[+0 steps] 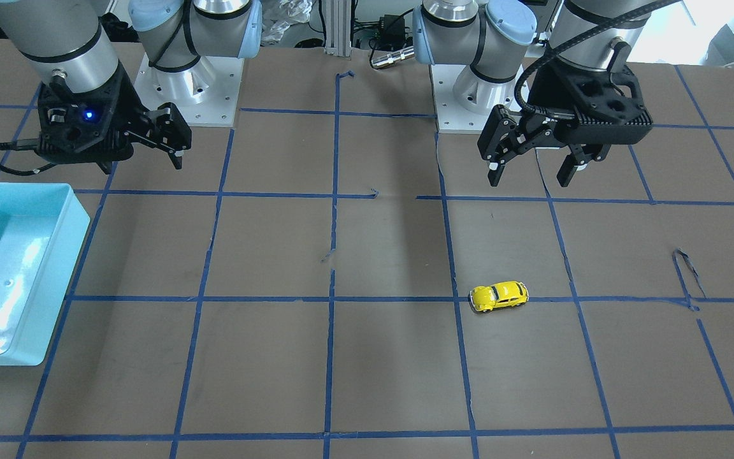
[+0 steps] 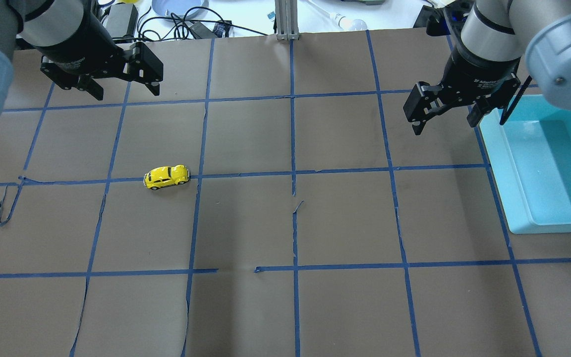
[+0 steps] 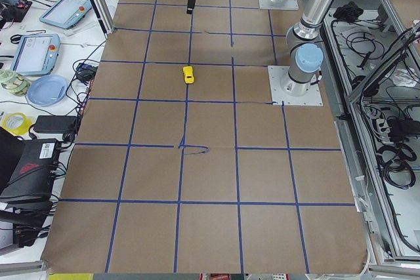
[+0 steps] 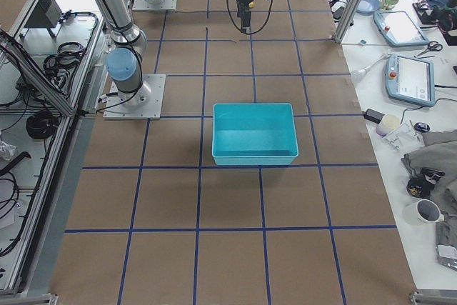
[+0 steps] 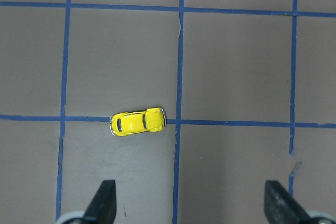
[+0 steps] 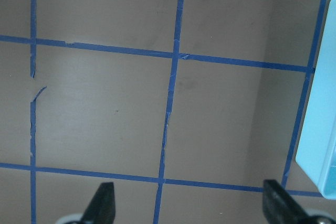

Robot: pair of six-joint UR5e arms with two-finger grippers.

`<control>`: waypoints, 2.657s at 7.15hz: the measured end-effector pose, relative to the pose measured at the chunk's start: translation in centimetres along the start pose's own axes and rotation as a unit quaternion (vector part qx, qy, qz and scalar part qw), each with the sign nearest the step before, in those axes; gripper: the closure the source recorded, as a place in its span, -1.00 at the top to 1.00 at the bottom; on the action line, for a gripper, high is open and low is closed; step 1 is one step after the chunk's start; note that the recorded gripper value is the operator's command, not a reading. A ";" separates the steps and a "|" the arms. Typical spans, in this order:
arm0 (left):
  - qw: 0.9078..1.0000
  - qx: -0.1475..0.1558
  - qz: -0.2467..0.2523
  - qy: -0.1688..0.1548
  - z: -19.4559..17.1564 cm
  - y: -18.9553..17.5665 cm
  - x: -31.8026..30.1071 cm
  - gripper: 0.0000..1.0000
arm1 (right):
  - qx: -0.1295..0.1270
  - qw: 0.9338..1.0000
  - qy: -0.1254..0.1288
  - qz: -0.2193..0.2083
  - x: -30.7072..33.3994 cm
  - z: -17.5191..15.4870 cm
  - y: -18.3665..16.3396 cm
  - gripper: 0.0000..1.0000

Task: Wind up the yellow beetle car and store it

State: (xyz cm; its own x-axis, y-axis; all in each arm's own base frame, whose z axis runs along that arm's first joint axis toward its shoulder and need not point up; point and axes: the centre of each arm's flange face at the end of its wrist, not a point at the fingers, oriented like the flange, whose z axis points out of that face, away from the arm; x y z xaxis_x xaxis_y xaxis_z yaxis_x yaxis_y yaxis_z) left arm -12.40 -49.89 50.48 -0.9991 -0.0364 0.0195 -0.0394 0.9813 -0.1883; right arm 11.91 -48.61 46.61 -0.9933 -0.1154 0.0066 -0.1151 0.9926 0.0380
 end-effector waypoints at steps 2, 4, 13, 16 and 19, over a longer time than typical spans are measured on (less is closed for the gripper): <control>1.000 -0.001 -0.001 0.000 0.6 0.2 -0.1 1.00 | -0.001 1.000 0.000 0.000 0.0 0.0 0.0 1.00; 1.000 -0.004 -0.002 0.004 0.7 0.3 -0.1 1.00 | -0.001 1.000 0.000 0.001 0.0 0.0 0.1 1.00; 0.998 -0.054 0.017 0.003 0.3 -0.2 -0.4 0.83 | 0.003 1.000 0.000 0.002 0.1 -0.3 0.2 1.00; 0.988 -0.073 0.138 0.000 3.0 0.1 -2.7 1.00 | 0.003 1.000 0.000 0.002 0.0 -0.3 0.2 1.00; 0.924 -0.107 0.367 0.036 10.5 1.9 -3.1 1.00 | 0.004 1.000 0.000 0.002 0.0 -0.3 0.2 1.00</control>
State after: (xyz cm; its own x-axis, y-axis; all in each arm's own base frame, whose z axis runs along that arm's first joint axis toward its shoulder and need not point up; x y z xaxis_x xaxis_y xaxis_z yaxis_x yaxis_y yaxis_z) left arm -9.53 -49.91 39.75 -0.7527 0.6577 0.0297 0.6583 0.7524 0.0210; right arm 11.85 -48.47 46.91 -0.9937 -0.1121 0.0065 -0.1118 0.9933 0.0308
